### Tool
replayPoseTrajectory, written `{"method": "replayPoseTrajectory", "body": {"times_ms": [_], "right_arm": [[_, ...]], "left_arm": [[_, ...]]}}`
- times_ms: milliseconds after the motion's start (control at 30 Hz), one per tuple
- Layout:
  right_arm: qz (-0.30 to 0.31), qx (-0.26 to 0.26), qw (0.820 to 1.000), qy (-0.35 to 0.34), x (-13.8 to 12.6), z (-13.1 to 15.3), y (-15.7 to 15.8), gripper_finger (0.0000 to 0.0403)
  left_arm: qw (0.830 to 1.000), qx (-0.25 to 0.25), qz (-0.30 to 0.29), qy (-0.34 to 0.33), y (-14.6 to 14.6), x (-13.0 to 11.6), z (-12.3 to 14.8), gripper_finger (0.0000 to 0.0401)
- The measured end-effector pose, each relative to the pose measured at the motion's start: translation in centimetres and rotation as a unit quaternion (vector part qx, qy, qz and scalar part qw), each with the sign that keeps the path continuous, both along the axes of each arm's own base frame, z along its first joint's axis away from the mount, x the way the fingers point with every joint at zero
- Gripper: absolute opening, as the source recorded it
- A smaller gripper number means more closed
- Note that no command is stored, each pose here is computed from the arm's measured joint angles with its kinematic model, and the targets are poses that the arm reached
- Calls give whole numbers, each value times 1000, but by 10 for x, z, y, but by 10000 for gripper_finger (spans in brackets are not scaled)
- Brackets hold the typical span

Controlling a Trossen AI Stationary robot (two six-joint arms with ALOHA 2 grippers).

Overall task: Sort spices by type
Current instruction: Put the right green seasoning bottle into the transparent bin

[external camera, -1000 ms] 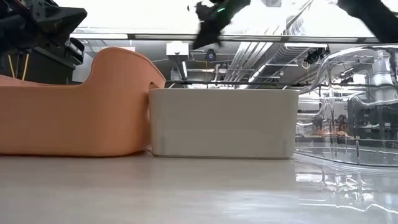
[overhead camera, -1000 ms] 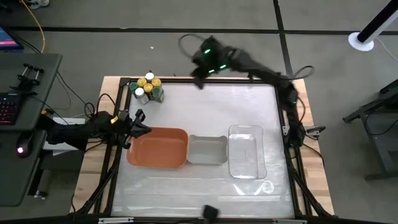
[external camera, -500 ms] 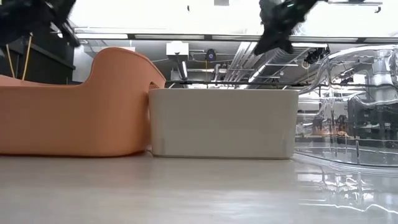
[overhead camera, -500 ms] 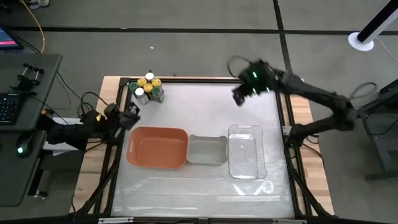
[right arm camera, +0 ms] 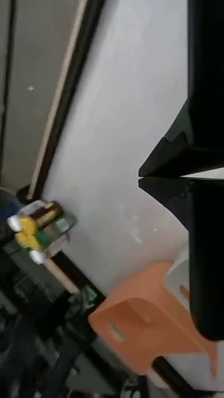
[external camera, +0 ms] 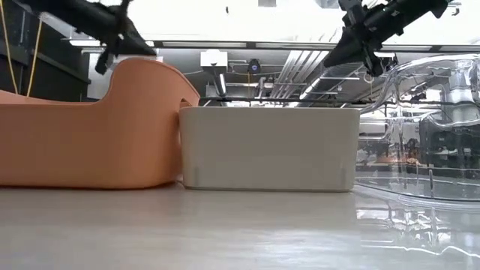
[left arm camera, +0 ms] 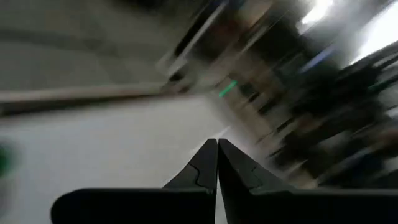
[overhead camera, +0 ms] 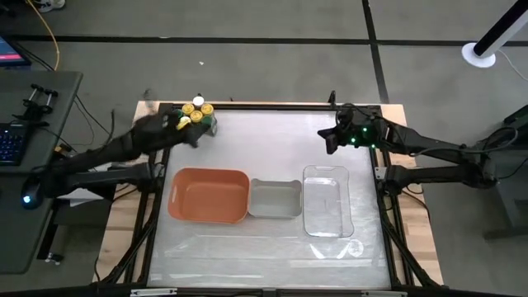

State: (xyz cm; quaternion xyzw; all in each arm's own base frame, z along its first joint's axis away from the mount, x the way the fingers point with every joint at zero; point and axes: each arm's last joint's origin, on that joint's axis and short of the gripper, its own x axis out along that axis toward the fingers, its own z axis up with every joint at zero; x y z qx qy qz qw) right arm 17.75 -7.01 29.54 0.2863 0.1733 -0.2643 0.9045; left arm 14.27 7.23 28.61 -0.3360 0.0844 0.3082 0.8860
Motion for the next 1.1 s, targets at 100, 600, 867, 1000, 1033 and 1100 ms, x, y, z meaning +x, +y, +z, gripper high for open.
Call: {"method": "replayPoseTrajectory", "body": {"times_ms": [100,600,867,1000,1033,1100], "right_arm": [[3,-8,1000,7,0,-1,0,0],[5,-6,1000,6,0,-1,0,0],[3,-7,1000,7,0,-1,0,0],[-3,-11,1000,8,0,-1,-1,0],[-6,-12,1000,8,0,-1,-1,0],[-9,-13,1000,9,0,-1,-1,0]], "left_arm": [[987,-59,21,146,29,13,-1,0],[893,-91,58,436,104,48,-36,0],[884,-41,76,459,101,53,-33,0],[883,-40,74,461,101,53,-35,0],[882,-43,73,464,101,53,-37,0],[881,-43,72,465,100,52,-40,0]]}}
